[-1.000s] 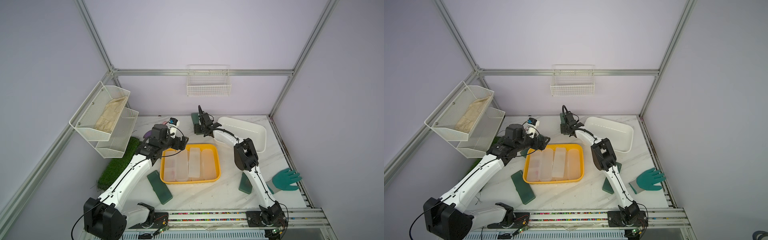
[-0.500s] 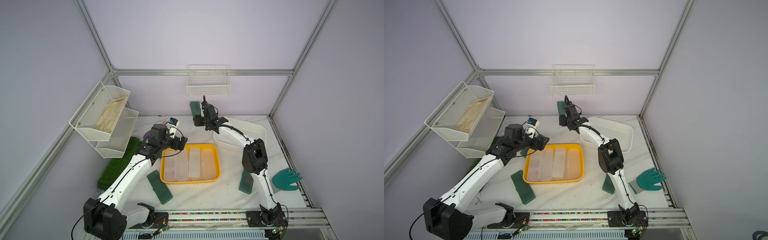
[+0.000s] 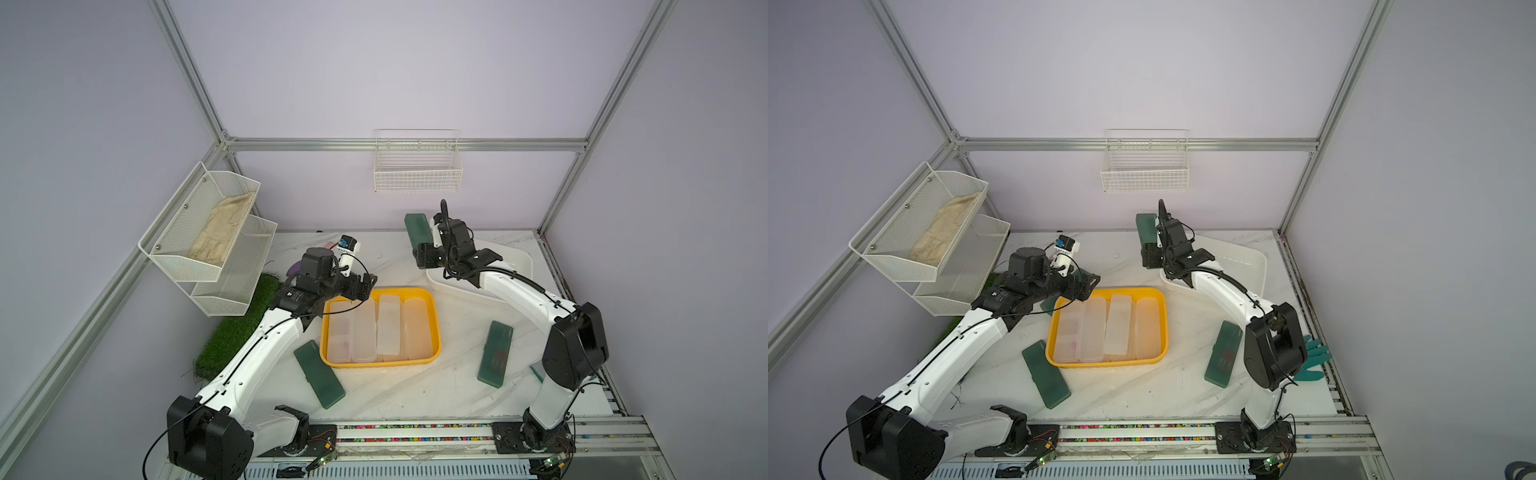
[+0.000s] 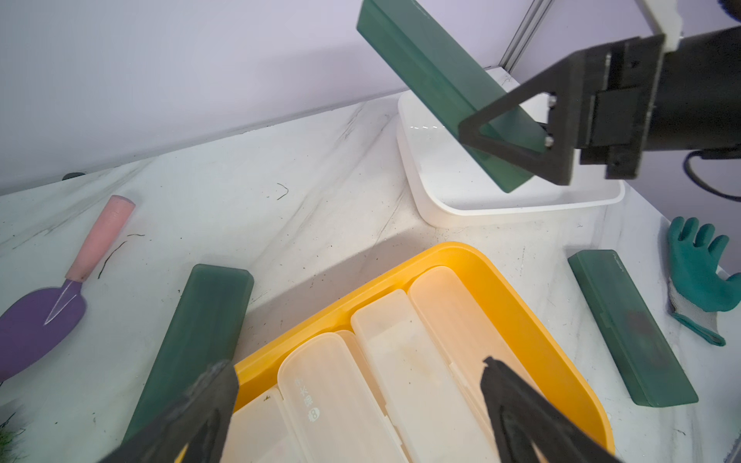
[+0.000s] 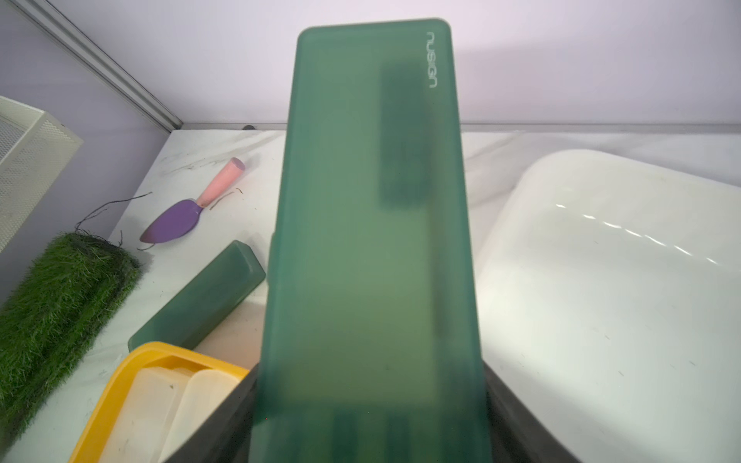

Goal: Place the pencil cases by color into the storage box
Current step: Pick up the pencil case from the center of the board, then place the pencil case at the storage box, then move the storage box to the center of the board.

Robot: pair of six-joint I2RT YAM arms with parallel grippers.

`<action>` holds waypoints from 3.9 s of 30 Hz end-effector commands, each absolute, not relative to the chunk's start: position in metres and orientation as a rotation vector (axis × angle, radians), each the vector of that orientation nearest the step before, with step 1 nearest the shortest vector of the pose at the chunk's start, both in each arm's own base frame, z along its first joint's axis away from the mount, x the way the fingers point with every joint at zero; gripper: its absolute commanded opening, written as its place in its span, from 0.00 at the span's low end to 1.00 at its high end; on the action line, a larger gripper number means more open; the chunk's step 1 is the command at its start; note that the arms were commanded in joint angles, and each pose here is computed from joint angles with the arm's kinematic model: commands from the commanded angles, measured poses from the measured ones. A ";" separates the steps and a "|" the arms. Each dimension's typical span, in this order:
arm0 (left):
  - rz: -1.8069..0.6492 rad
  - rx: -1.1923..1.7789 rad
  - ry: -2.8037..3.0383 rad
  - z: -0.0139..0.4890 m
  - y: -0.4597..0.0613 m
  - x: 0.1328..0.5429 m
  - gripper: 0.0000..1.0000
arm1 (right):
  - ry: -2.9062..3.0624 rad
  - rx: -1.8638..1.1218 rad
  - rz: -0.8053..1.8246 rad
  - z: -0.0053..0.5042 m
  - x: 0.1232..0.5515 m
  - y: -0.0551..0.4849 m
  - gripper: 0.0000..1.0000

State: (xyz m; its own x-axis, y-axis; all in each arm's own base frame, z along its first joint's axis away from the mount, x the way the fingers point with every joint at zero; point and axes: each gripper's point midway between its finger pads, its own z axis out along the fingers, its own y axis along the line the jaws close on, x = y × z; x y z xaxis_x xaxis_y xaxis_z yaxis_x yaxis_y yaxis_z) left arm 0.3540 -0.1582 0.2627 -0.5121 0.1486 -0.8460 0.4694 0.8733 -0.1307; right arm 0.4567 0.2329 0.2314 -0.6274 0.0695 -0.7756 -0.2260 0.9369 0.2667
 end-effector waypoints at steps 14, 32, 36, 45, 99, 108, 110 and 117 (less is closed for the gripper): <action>-0.553 0.721 1.924 0.296 -0.222 0.327 0.96 | 2.178 0.232 0.358 0.208 0.438 0.143 0.53; -0.688 0.928 1.830 0.278 -0.247 0.285 0.96 | 2.148 0.577 0.288 0.145 0.489 0.116 0.50; -0.701 0.935 1.830 0.277 -0.248 0.283 0.96 | 2.161 0.576 0.279 0.134 0.498 0.120 0.51; -0.684 0.942 1.831 0.276 -0.245 0.280 0.96 | 2.207 0.558 0.227 0.105 0.519 0.125 0.51; -0.645 0.928 1.883 0.263 -0.241 0.286 0.97 | 2.134 0.422 0.264 0.187 0.537 0.143 0.97; -0.677 0.822 1.878 0.275 -0.252 0.297 0.97 | 2.157 0.403 0.196 0.220 0.448 0.106 0.97; -0.660 0.837 1.882 0.273 -0.261 0.294 0.97 | 2.170 0.426 0.173 0.222 0.426 0.096 0.97; -0.648 0.869 1.907 0.257 -0.302 0.283 0.98 | 2.234 0.579 0.125 0.206 0.360 0.065 0.97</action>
